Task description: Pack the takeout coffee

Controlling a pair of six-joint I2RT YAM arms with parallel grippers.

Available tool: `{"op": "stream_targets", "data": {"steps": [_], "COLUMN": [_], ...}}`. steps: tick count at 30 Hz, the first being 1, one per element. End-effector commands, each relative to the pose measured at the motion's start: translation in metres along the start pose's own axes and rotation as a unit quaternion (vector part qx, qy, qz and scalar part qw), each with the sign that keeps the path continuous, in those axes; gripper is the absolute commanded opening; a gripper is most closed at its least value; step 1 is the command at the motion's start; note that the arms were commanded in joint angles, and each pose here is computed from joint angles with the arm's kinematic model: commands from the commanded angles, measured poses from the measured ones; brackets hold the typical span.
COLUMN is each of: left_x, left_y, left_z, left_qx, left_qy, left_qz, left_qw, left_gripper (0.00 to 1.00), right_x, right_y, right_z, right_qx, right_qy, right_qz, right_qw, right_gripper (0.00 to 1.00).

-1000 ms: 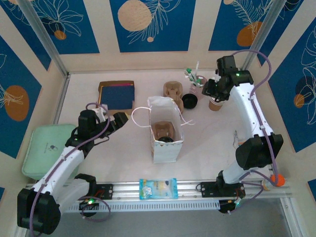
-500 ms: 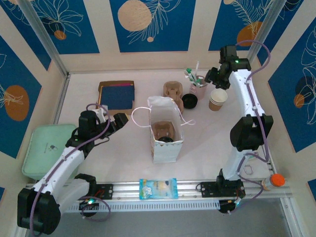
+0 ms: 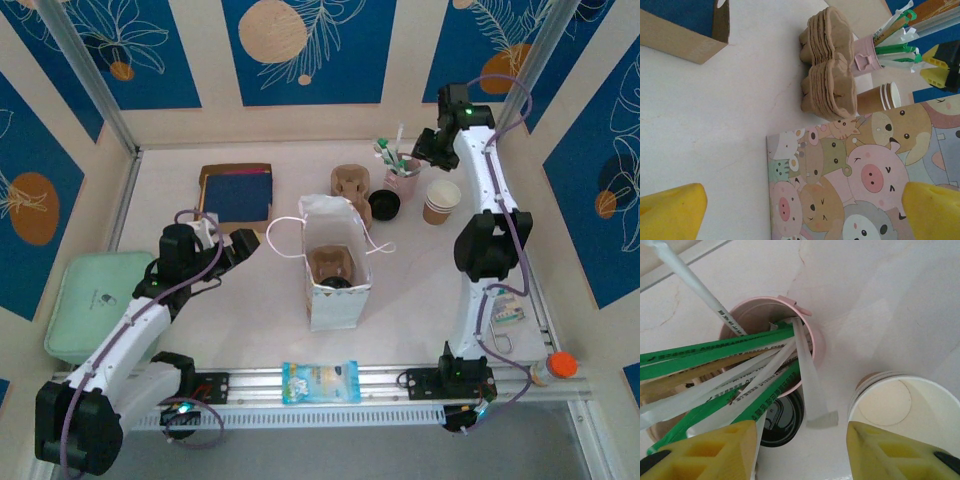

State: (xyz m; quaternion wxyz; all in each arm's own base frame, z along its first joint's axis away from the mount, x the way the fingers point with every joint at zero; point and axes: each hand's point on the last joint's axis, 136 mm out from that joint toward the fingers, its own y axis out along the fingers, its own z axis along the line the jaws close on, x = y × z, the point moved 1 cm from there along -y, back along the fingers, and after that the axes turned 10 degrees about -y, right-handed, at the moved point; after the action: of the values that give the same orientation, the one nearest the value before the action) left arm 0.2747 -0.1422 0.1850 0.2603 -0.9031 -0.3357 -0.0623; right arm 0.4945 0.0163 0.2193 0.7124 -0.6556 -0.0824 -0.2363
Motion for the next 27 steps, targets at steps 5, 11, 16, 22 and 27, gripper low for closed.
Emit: {"op": "stream_targets", "data": {"steps": [5,11,16,22,27], "left_x": [0.001,0.004,0.004,0.004,0.004], "left_y": [-0.004,-0.004,-0.004,-0.005,-0.006], "left_z": [-0.005,-0.008,-0.008,-0.011,-0.010], "left_qx": [-0.009,-0.010,-0.009,-0.012,-0.011], "left_qy": [0.008,0.009,0.010,0.013,0.012], "left_qz": [0.000,-0.001,-0.001,-0.002,-0.003], "left_qw": [1.000,1.000,1.000,1.000,1.000], "left_gripper": [1.00,1.00,1.00,1.00,1.00], "right_x": [-0.001,-0.001,-0.002,-0.001,-0.002], "right_y": [0.011,0.018,0.022,0.024,0.026], "right_z": [-0.004,-0.003,-0.003,-0.002,0.000], "right_qx": [-0.015,-0.015,-0.015,-0.012,-0.011], "right_qy": [-0.001,-0.001,-0.001,-0.002,-0.002], "right_qz": [0.018,0.024,0.028,0.027,0.031], "right_qw": [1.000,1.000,1.000,1.000,0.999], "right_gripper": [0.48,0.43,0.38,0.31,0.28]}}
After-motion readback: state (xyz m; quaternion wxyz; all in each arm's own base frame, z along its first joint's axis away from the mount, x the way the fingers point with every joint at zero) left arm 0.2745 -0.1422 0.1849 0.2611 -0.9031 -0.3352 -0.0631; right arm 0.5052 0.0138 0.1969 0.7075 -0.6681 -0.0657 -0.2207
